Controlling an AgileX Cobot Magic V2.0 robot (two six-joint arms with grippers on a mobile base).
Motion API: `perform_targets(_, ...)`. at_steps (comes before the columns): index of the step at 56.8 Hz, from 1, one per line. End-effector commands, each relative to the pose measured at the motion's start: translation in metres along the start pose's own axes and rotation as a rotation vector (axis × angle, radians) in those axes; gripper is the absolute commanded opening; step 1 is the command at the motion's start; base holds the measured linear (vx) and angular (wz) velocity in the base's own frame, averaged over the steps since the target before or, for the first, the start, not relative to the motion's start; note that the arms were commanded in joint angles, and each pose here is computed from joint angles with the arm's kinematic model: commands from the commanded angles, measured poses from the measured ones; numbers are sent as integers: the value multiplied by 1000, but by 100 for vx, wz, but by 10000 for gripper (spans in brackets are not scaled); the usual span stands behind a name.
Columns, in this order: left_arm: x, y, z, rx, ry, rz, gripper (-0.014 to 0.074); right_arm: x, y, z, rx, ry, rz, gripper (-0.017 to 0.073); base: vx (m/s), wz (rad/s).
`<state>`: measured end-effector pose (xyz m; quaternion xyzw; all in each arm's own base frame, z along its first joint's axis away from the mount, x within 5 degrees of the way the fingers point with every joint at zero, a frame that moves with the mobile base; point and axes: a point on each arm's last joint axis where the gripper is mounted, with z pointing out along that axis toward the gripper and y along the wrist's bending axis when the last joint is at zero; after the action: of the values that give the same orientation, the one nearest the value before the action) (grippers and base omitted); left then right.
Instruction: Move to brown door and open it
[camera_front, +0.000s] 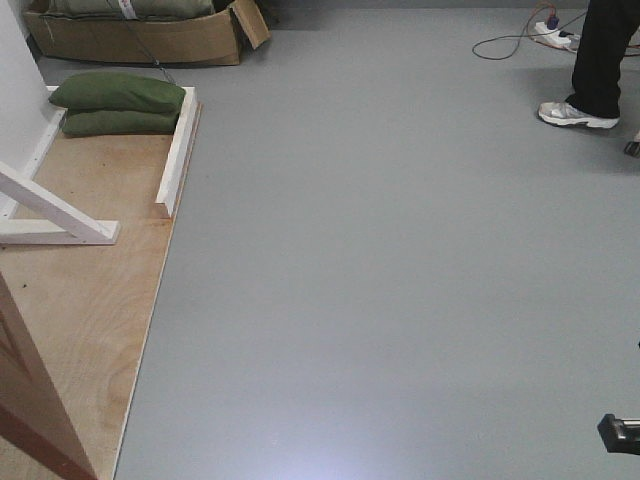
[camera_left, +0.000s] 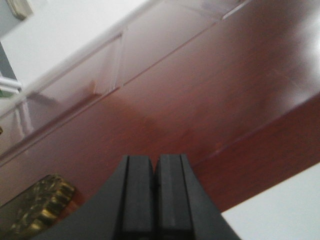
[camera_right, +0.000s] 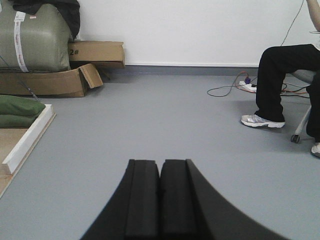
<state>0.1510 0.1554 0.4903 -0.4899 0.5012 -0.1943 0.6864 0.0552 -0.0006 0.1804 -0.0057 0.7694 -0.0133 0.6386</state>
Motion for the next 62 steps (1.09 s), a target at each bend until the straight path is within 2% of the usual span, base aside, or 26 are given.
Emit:
perform_targets(1,-10,-3,4,25,-90,-24,-6,-5,0,-1,3,-80,-10,0,0,0)
perform_targets(13,-33,-3,1,33,-351,-28,-6,-5,0,-1,3,-80,-10,0,0,-1)
perform_targets(19,-35,-2,6,38,-405,-38,-6,-5,0,-1,3,-80,-10,0,0,-1)
perform_targets(23,-30,-1,15,41,-381,-46,-6,-5,0,-1,3,-80,-10,0,0,0)
perform_targets(36,12,-6,52,72,-189,-71,-6,-5,0,-1,3,-80,-10,0,0,0)
perform_targets(44,33,-24,67,119,-110,1,-6,-5,0,-1,3,-80,-10,0,0,0)
perform_targets(53,36,-57,73,206,-102,144,-6,-5,0,-1,3,-80,-10,0,0,0)
perform_targets(57,38,-70,77,243,-99,168,-6,-5,0,-1,3,-80,-10,0,0,0)
perform_targets(62,42,-81,80,279,-84,163,-6,-5,0,-1,3,-80,-10,0,0,0)
